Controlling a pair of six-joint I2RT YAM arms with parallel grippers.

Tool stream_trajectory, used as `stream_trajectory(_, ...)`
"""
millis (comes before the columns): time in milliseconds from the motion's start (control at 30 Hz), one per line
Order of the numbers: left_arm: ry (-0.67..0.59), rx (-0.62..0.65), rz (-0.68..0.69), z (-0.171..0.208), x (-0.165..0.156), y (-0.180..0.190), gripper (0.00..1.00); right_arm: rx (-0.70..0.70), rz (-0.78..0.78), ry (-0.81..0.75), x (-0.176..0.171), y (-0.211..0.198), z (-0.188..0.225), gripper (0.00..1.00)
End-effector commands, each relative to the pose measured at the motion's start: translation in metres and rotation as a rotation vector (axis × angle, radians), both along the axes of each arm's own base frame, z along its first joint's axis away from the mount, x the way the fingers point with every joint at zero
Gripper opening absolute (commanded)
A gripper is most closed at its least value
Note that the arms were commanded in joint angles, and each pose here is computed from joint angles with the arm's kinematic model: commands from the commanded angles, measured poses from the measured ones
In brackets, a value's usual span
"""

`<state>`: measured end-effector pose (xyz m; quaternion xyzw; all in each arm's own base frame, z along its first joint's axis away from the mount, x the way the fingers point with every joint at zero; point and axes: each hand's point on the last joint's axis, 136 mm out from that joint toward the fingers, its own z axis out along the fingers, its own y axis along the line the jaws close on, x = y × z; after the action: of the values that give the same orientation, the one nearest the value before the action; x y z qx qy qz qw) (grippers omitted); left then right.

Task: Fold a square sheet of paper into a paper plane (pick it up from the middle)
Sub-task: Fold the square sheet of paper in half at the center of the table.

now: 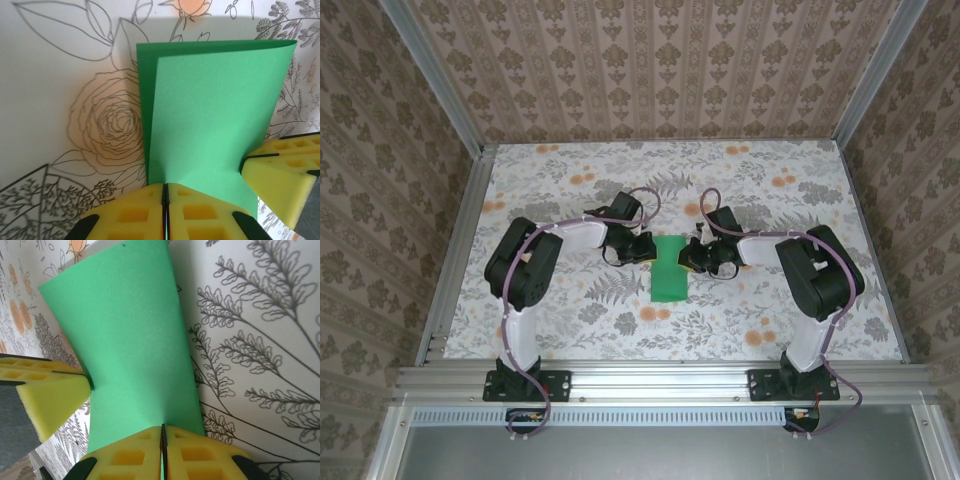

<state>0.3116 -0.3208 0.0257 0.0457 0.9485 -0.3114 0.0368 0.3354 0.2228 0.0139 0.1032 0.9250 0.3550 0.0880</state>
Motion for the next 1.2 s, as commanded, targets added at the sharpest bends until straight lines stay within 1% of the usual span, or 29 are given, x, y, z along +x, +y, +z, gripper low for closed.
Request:
stream_trajectory(0,-0.030,-0.071,0.009,0.026,0.006,-0.002,0.13,-0.019,0.076,0.033,-0.010,0.006,-0.011,0.12)
stream_trajectory(133,-0.062,-0.096,0.027,0.035,0.013,-0.002,0.16,-0.014,0.169,0.005,-0.012,0.021,-0.008,0.12)
stream_trajectory(300,-0.077,-0.101,0.035,0.037,0.019,-0.003,0.17,-0.015,0.252,-0.006,-0.013,0.037,-0.008,0.12)
stream_trajectory(567,-0.045,-0.070,0.035,0.014,0.026,-0.007,0.13,0.019,0.245,-0.045,-0.005,0.043,0.010,0.12)
stream_trajectory(800,-0.013,0.018,0.047,-0.011,0.026,0.003,0.10,0.027,0.243,-0.018,-0.011,0.042,0.005,0.12)
stream_trajectory(900,0.003,0.052,0.050,-0.021,0.024,0.007,0.09,0.055,0.246,-0.027,-0.013,0.045,0.012,0.12)
stream_trajectory(1033,0.017,0.082,0.055,-0.029,0.022,0.012,0.09,0.079,0.249,-0.021,-0.020,0.046,0.020,0.13)
stream_trajectory(1167,0.022,0.098,0.061,-0.032,0.022,0.014,0.09,0.059,0.237,0.026,-0.033,0.039,0.010,0.13)
